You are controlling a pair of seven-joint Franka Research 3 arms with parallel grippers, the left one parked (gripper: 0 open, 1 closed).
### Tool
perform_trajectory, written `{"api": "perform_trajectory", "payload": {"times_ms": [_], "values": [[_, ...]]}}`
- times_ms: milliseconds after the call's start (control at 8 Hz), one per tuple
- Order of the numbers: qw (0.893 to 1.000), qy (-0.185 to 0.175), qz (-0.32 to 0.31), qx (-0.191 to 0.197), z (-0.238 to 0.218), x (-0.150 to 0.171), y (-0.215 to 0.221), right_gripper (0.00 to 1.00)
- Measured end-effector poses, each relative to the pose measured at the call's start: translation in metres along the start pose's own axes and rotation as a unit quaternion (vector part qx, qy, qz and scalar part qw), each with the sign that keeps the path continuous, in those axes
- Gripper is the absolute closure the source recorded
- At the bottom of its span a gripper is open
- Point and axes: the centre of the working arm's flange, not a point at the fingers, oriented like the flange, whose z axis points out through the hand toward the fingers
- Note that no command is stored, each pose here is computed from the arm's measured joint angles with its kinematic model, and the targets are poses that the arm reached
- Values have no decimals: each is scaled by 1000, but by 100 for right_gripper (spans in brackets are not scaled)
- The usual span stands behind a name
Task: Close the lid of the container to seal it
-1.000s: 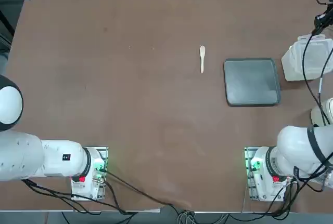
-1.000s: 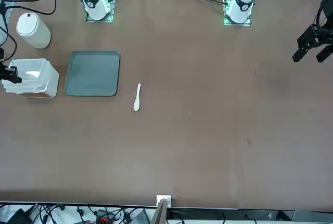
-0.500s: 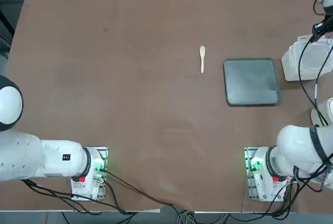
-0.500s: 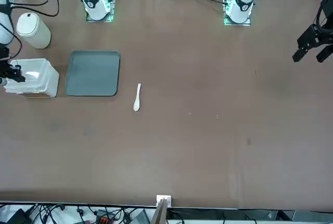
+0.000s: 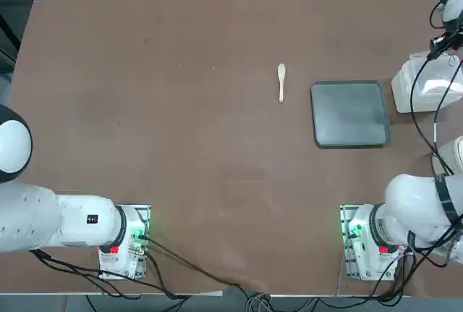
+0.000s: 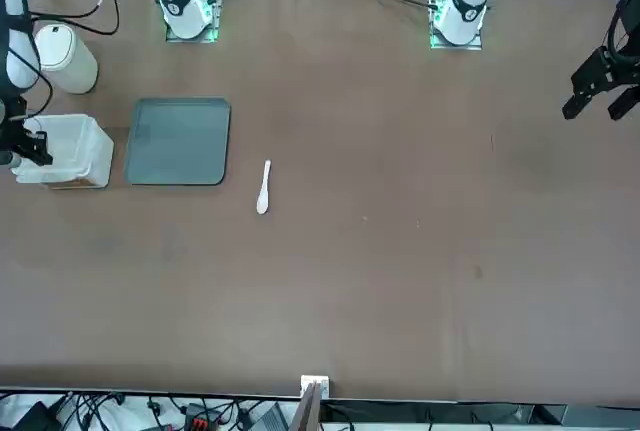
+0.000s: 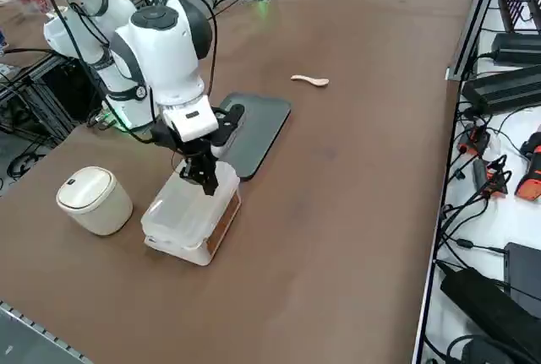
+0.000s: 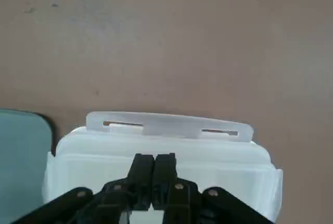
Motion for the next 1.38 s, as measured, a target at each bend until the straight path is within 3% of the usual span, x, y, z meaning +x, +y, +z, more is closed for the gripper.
{"api": "perform_trajectory", "payload": {"times_ms": [1375], "values": [[1000,14,4,-6,5,-2,3,98]]}}
